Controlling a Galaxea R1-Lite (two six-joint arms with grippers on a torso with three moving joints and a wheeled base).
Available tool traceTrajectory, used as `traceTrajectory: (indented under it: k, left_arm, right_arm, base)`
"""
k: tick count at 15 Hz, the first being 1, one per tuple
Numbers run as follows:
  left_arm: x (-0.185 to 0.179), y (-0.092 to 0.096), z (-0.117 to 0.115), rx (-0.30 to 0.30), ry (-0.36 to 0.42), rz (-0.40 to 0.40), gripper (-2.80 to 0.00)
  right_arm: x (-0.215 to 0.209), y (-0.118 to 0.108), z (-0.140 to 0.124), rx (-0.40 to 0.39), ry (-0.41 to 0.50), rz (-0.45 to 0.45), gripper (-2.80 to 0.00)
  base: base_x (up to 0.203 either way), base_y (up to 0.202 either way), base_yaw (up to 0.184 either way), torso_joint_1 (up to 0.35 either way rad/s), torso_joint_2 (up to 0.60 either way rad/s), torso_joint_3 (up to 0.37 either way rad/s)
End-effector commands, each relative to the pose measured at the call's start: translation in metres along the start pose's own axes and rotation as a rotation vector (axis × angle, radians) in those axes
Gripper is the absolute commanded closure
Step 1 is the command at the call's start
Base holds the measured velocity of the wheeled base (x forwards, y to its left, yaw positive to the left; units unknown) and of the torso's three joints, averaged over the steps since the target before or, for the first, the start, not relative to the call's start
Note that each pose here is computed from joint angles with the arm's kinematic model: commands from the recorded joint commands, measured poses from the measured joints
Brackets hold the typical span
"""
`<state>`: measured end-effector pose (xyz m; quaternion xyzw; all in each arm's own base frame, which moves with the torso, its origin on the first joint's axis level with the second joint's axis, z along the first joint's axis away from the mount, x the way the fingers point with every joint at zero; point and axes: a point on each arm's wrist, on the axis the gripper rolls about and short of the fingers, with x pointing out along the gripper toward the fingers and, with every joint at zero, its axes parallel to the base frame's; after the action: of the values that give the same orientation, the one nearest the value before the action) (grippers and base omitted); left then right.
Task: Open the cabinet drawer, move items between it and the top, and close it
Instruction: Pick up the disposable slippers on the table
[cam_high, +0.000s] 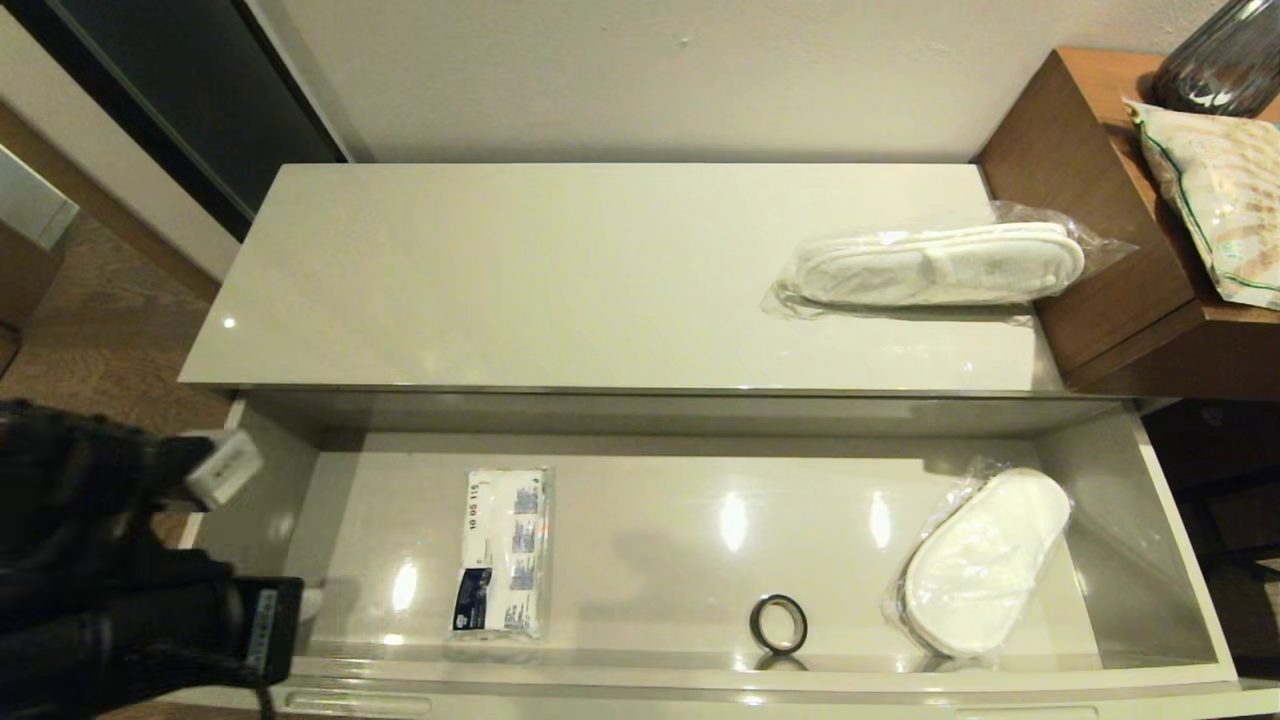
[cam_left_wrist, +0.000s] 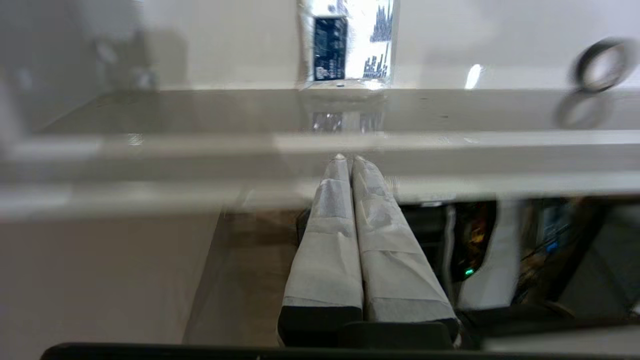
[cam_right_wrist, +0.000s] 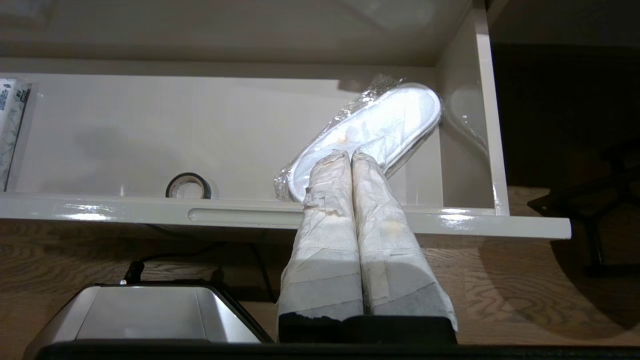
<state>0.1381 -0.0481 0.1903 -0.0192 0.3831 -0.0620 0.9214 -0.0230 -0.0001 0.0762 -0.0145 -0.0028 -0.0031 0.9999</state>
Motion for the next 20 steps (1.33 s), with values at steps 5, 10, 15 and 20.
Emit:
traceTrajectory:
  k: [5, 10, 15, 20]
  left_arm:
    - [-0.163, 0.042, -0.129, -0.168, -0.056, 0.107, 0.0]
    - [-0.147, 0.035, -0.225, -0.072, -0.086, 0.243, 0.0]
    - [-0.111, 0.035, -0.22, 0.042, -0.371, 0.26, 0.0]
    - [-0.046, 0.041, -0.197, 0.032, -0.708, 0.154, 0.0]
  right_arm:
    - [0.0, 0.0, 0.0, 0.0, 0.0, 0.0, 0.0]
    - [0.0, 0.0, 0.0, -0.001, -0.001, 0.0, 0.0]
    - [0.0, 0.0, 0.0, -0.002, 0.0, 0.0, 0.0]
    - [0.0, 0.0, 0.0, -0.002, -0.002, 0.0, 0.0]
  base:
    - [0.0, 0.0, 0.0, 0.0, 0.0, 0.0]
    - [0.0, 0.0, 0.0, 0.0, 0.0, 0.0]
    - [0.0, 0.0, 0.0, 0.0, 0.0, 0.0]
    - [0.0, 0.0, 0.0, 0.0, 0.0, 0.0]
